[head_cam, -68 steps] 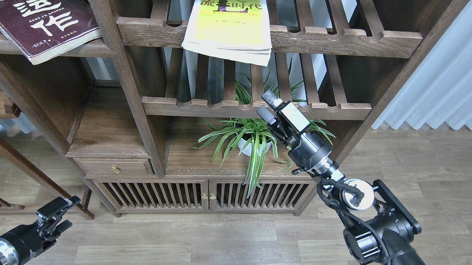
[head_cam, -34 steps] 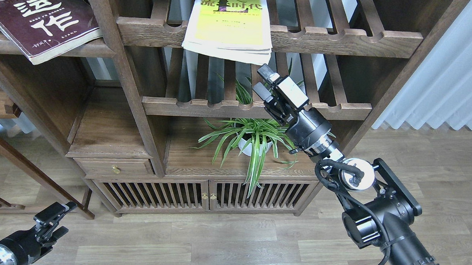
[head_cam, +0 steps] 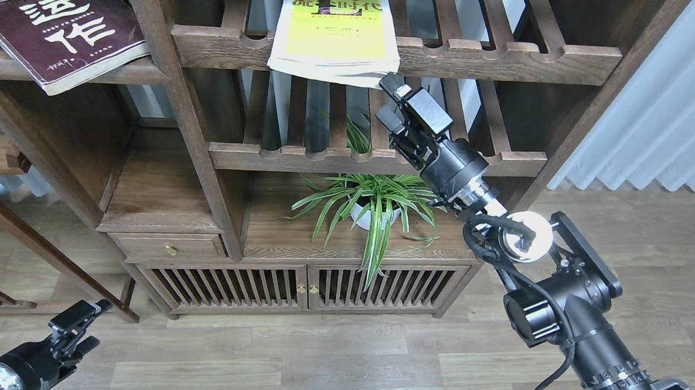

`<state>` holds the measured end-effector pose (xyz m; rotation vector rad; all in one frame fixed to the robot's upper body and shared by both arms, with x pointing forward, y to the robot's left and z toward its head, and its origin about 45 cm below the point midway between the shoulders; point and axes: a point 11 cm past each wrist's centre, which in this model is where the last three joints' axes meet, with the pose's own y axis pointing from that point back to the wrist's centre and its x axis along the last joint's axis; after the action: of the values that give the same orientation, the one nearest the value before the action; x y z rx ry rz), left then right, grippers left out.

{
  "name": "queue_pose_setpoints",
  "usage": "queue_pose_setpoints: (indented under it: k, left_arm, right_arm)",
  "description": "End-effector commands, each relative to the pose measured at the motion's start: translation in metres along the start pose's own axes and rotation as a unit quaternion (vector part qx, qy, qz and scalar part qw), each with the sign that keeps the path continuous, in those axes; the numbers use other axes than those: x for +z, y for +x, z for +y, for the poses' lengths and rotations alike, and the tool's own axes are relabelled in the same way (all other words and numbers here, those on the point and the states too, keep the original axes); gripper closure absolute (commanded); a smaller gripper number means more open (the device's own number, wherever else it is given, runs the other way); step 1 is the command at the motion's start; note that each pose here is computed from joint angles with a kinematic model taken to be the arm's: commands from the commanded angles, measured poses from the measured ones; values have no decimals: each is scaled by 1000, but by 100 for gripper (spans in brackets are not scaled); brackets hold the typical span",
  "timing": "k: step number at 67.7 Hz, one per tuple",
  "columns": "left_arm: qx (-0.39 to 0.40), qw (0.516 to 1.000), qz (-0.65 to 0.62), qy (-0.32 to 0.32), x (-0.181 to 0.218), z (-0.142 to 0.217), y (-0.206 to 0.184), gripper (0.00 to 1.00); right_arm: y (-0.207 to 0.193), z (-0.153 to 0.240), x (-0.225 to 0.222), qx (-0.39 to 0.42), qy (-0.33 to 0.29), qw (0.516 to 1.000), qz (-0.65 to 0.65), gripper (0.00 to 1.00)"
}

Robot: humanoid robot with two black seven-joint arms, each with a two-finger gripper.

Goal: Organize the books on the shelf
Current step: 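Reach the right gripper up to the yellow-green book on the upper shelf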

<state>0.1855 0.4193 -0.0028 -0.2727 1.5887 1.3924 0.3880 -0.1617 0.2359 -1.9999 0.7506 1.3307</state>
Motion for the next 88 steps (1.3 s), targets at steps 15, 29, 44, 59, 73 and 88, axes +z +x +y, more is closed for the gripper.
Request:
queue_pose_setpoints:
  k: [15, 29, 44, 59, 73, 88]
  left_arm:
    - [4, 1000, 1, 1, -2, 2, 3, 1]
    - [4, 1000, 1, 2, -3, 2, 4, 1]
    - [15, 1000, 4, -8, 2, 5, 11, 1]
    - [17, 1000, 5, -10, 3, 6, 12, 1]
    - [15, 1000, 5, -10, 3, 5, 10, 1]
    - [16, 1000, 5, -10, 4, 5, 11, 1]
  right_arm:
    - [-3, 11, -26, -4, 35, 999, 8, 2]
    - [-8, 7, -25, -9, 33, 999, 8, 3]
    - [-12, -1, -20, -12, 27, 1000, 4, 3]
    - [-20, -18, -10, -13, 16, 1000, -1, 3]
    - [-28, -33, 3, -18, 5, 1000, 2, 4]
    - [-31, -38, 1, -10, 2, 1000, 4, 4]
